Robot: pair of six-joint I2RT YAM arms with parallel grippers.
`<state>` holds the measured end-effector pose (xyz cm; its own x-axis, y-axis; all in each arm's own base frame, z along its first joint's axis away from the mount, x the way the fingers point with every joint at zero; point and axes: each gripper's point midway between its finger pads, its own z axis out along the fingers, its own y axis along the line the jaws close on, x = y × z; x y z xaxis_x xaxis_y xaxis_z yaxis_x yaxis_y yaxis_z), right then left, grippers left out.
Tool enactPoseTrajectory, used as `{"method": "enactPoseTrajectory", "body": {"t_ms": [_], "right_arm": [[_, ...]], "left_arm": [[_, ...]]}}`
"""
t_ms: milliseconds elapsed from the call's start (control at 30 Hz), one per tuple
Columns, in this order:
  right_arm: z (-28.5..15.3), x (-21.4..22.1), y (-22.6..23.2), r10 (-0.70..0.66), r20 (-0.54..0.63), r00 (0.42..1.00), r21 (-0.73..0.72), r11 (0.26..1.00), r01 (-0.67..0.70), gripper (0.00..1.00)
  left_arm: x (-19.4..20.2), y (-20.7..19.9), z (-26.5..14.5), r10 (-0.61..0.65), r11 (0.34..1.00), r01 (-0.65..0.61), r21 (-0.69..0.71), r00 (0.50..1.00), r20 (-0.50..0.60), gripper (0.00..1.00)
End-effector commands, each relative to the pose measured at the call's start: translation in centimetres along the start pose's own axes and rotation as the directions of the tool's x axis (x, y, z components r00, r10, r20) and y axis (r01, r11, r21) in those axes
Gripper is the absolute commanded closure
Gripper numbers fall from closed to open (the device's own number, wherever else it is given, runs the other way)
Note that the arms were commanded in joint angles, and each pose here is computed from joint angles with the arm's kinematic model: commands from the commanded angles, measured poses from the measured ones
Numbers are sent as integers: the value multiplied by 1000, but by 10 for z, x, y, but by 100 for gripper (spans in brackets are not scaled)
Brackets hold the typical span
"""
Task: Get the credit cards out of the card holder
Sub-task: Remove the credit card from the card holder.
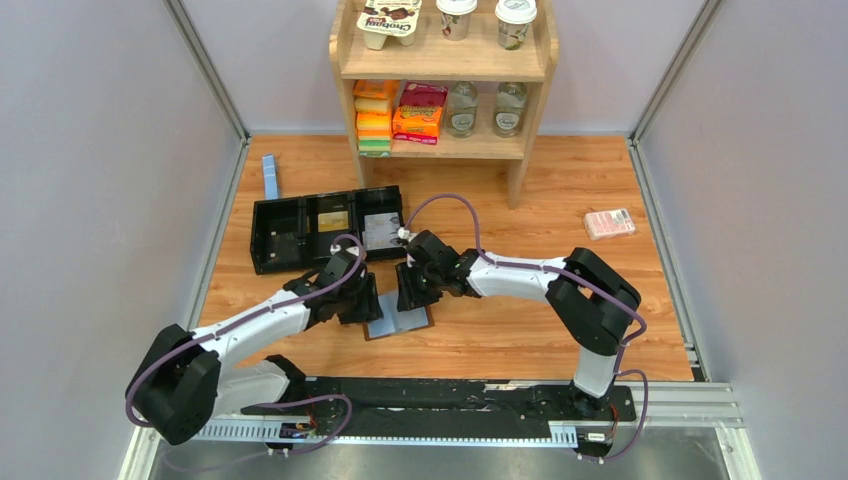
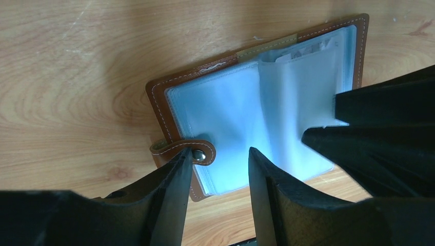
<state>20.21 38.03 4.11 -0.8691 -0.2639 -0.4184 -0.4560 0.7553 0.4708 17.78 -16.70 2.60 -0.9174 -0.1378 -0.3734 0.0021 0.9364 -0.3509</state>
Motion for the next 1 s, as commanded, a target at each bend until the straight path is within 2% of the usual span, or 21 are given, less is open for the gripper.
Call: {"method": "enactPoseTrajectory", "body": {"t_ms": [0, 200, 367, 700, 833, 967], "right_arm": [[-4, -11, 35, -16, 25, 1000, -149, 989, 19, 65], [-9, -14, 52, -31, 28, 999, -224, 974, 37, 64], [-4, -12, 68, -56, 0, 998, -287, 956, 54, 57], [34, 10, 56, -41, -114, 993, -263, 965, 9, 46], [31, 8, 58, -59, -116, 991, -274, 961, 25, 41], [19, -4, 64, -90, -71, 993, -275, 959, 67, 39]], "left_arm": [[16, 4, 8, -8, 1000, 8, -4, 999, -46, 48], [14, 4, 5, -24, 1000, 24, 2, 999, -24, 48], [3, 1, -8, -71, 997, 69, 34, 996, 63, 47], [-18, 7, -52, -199, 979, 178, 100, 944, 262, 46], [-24, 6, -65, -231, 970, 193, 149, 920, 318, 46], [-29, -4, -71, -232, 965, 178, 191, 918, 321, 46]]}}
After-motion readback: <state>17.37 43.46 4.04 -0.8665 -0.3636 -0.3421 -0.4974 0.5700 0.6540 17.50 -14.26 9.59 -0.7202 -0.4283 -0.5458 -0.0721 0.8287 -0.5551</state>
